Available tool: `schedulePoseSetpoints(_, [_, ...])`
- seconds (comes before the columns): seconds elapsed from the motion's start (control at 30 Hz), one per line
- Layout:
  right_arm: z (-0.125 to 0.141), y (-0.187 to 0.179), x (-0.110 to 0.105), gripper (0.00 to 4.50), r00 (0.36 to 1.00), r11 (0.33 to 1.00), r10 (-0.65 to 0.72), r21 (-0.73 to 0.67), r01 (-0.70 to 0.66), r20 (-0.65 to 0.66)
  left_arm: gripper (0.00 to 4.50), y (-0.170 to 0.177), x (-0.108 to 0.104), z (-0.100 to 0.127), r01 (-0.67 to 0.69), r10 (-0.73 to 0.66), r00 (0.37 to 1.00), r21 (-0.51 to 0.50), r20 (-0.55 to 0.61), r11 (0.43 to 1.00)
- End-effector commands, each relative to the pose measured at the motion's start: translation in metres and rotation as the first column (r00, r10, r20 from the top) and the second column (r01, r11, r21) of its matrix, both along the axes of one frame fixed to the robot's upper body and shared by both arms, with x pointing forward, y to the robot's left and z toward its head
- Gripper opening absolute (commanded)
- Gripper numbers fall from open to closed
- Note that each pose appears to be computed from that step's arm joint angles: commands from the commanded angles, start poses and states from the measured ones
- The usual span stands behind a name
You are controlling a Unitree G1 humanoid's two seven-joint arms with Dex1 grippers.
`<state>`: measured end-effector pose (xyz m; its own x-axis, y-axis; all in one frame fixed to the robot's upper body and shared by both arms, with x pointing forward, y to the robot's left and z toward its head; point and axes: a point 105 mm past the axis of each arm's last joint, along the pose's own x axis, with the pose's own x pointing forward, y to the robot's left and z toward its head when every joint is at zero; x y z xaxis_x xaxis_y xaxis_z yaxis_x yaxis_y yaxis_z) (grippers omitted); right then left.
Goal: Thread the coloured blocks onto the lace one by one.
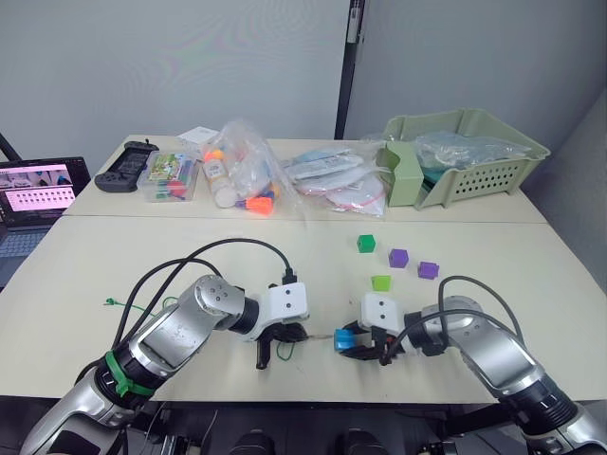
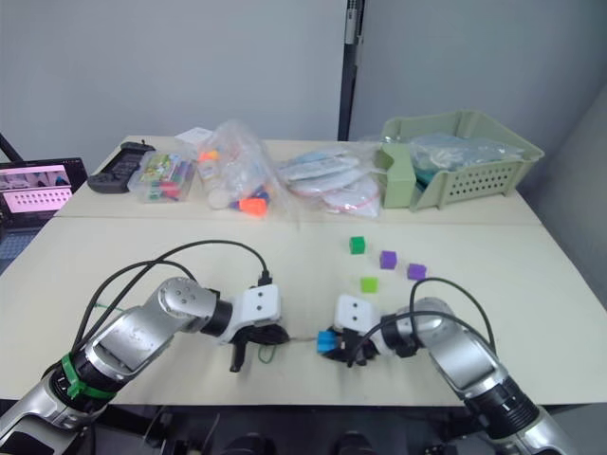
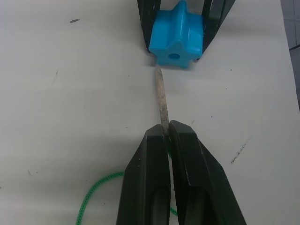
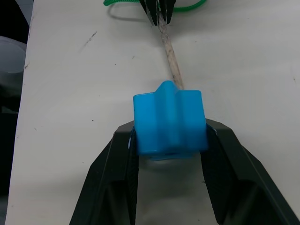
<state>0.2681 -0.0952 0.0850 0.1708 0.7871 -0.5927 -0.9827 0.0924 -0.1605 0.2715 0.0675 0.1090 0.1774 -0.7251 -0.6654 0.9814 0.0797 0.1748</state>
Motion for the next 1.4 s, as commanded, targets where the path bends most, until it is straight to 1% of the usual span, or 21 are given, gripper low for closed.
schedulePoseSetpoints(0.03, [-0.003, 0.007, -0.006, 1.35, 0.999, 0.999, 0.032, -0.004, -0.032, -0.015, 0.00, -0.007, 0.002, 0.008, 0.025, -0.025, 0.999, -0.006, 0.043, 1.000])
schedulePoseSetpoints(0.27, [-0.002, 0.008, -0.003, 1.35, 1.000, 1.000, 0.016, -0.001, -0.016, -0.010, 0.00, -0.009, 0.000, 0.007, 0.048, -0.048, 0.998, 0.007, 0.032, 0.999])
schedulePoseSetpoints(0.5, [-0.004, 0.002, -0.001, 1.35, 1.000, 1.000, -0.005, -0.015, 0.005, -0.009, 0.00, -0.002, 0.000, 0.005, 0.014, -0.015, 1.000, 0.031, 0.021, 0.999])
schedulePoseSetpoints(0.87, [-0.005, 0.001, -0.002, 1.35, 1.000, 1.000, -0.010, -0.018, 0.010, -0.015, 0.00, 0.001, -0.004, 0.004, 0.010, -0.010, 1.000, 0.035, 0.011, 0.999])
schedulePoseSetpoints(1.4, [-0.009, -0.002, -0.001, 1.35, 0.999, 1.000, -0.013, -0.014, 0.013, -0.034, 0.00, 0.004, -0.003, 0.006, -0.019, 0.018, 1.000, 0.023, 0.020, 1.000])
